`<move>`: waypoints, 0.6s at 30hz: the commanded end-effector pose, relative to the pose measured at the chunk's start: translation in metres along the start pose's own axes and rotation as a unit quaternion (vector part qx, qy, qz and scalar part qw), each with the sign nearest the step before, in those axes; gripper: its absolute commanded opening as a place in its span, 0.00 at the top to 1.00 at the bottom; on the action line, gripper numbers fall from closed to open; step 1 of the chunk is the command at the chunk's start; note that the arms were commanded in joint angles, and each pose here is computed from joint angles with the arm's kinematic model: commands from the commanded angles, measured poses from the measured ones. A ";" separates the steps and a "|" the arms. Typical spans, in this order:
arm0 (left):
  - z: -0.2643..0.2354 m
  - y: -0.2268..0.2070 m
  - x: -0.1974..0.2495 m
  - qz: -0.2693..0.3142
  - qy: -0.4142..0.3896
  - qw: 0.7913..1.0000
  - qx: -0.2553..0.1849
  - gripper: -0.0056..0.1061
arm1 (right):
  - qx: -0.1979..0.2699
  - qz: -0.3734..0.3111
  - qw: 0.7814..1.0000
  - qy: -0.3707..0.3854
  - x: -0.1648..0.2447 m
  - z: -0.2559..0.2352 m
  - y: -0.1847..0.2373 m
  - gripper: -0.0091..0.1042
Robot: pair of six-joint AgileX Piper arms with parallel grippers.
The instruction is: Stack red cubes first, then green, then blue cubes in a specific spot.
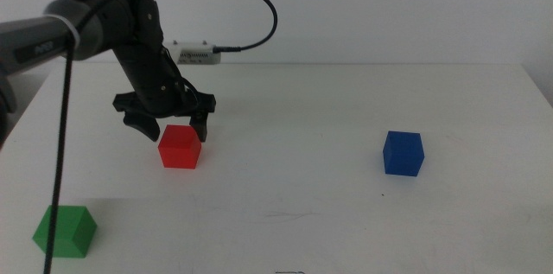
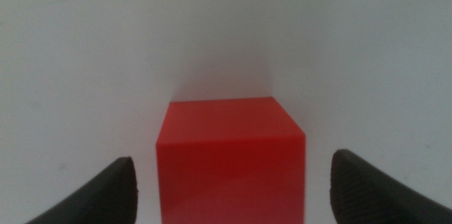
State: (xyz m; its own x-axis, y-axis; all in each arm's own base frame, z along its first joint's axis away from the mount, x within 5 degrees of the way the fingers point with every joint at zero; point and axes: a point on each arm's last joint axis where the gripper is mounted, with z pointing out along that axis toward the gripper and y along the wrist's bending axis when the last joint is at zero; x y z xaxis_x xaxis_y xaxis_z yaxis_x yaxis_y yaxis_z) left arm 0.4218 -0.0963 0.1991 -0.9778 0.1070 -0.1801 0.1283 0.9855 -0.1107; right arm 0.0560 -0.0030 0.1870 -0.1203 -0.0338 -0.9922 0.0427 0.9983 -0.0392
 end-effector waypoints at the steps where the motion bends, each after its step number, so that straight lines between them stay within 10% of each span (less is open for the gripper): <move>1: -0.026 -0.006 -0.007 0.002 -0.042 0.999 0.010 0.11 | 0.005 -0.009 0.998 -0.055 -0.013 -0.003 -0.001 0.27; 8: -0.015 -0.004 -0.007 0.004 -0.027 1.000 0.006 0.23 | 0.005 -0.009 0.998 -0.055 -0.013 -0.003 -0.001 0.27; 18: -0.017 -0.004 -0.003 0.010 -0.014 1.000 0.004 0.89 | 0.005 -0.009 0.998 -0.055 -0.013 -0.003 -0.001 0.27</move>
State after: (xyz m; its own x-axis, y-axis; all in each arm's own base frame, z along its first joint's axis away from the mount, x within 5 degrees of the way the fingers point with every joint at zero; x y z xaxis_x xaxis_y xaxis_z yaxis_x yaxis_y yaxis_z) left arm 0.4239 -0.0961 0.1792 -0.9841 0.1251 -0.1257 0.1377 0.9858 -0.0966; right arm 0.0560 -0.0030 0.1870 -0.1203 -0.0338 -0.9922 0.0427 0.9983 -0.0392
